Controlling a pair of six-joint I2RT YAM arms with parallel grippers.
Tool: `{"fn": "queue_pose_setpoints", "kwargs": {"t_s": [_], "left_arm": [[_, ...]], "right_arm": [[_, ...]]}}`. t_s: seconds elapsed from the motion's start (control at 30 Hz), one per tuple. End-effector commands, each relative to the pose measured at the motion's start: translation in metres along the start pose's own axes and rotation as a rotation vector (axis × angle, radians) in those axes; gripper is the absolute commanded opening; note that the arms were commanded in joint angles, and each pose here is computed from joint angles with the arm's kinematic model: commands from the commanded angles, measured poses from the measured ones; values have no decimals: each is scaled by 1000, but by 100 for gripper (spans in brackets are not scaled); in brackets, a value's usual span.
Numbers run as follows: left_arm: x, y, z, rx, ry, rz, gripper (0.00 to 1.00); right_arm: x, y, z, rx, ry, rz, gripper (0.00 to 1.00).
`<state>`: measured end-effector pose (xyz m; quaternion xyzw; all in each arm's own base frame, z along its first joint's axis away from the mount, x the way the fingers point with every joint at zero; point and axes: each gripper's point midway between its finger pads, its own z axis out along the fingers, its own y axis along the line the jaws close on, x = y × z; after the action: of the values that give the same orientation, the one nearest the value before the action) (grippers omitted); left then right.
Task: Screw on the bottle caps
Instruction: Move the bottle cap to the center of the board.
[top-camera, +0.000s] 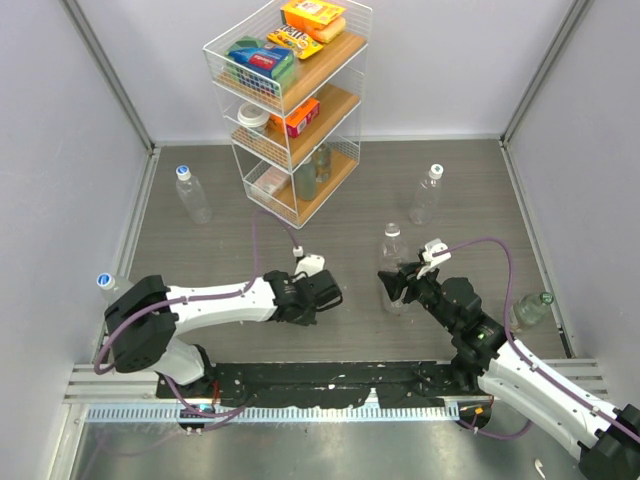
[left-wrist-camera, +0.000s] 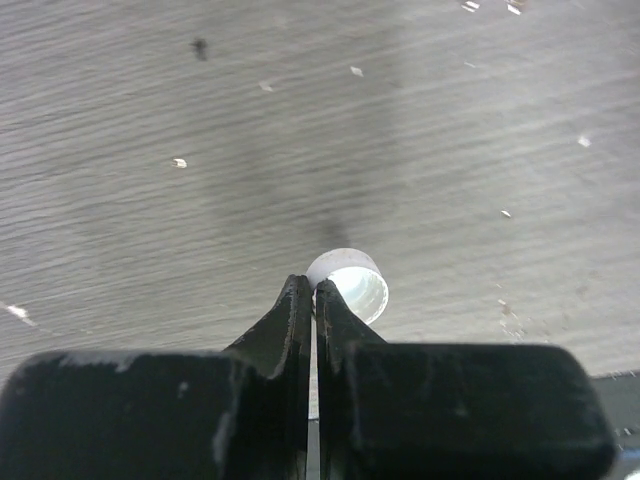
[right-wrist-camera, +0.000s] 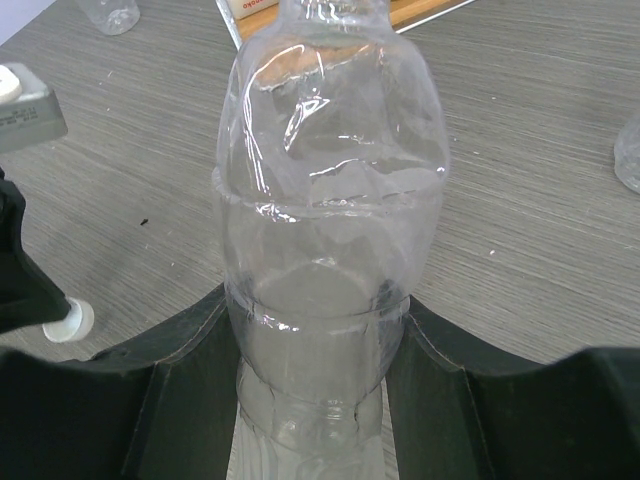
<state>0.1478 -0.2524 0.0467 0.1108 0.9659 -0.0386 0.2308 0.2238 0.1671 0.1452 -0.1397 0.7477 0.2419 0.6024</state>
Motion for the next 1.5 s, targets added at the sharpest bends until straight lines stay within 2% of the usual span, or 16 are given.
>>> {"fn": "queue_pose_setpoints", "kwargs": {"t_s": [0.0,0.07,0.2,0.33,0.4,0.53,0.57,0.77,0.9,0.97,1.03,1.17,1.4,1.47], "left_arm": [[-16,41,2,-138,-65,-77,4],[-19,49,3,-179,-74,-86,2],[-19,51,2,-193,-73,-90,5],[-15,54,4,-195,-67,-98,18],[-13,54,5,-185,-62,-102,22],[-11,47,4,-144,-57,-119,52],[-12,46,3,-131,-58,-124,55],[-22,39,-16,-21,-120,-164,54],[-21,17,-27,165,-142,-172,56],[-23,0,-32,281,-157,-179,60],[-19,-7,-33,334,-150,-182,61],[-12,-6,-28,322,-123,-192,59],[-4,-32,-8,346,-20,-152,47],[-2,-31,0,304,6,-130,43]], "right_arm": [[-17,2,2,0,-65,16,34],[-16,3,3,-5,-59,15,34],[-16,4,3,-6,-56,19,34],[-16,4,1,-7,-59,24,34],[-18,4,-1,-8,-72,27,34],[-19,2,-2,-1,-80,28,34],[-19,2,-2,-1,-80,30,34],[-20,3,-3,-4,-81,30,34],[-19,3,-3,-3,-78,31,34],[-17,2,-2,-2,-74,32,34],[-16,2,-2,-1,-68,33,34],[-16,2,0,1,-64,32,34],[-9,3,3,0,-37,32,34],[-10,3,4,-1,-35,32,34]]}}
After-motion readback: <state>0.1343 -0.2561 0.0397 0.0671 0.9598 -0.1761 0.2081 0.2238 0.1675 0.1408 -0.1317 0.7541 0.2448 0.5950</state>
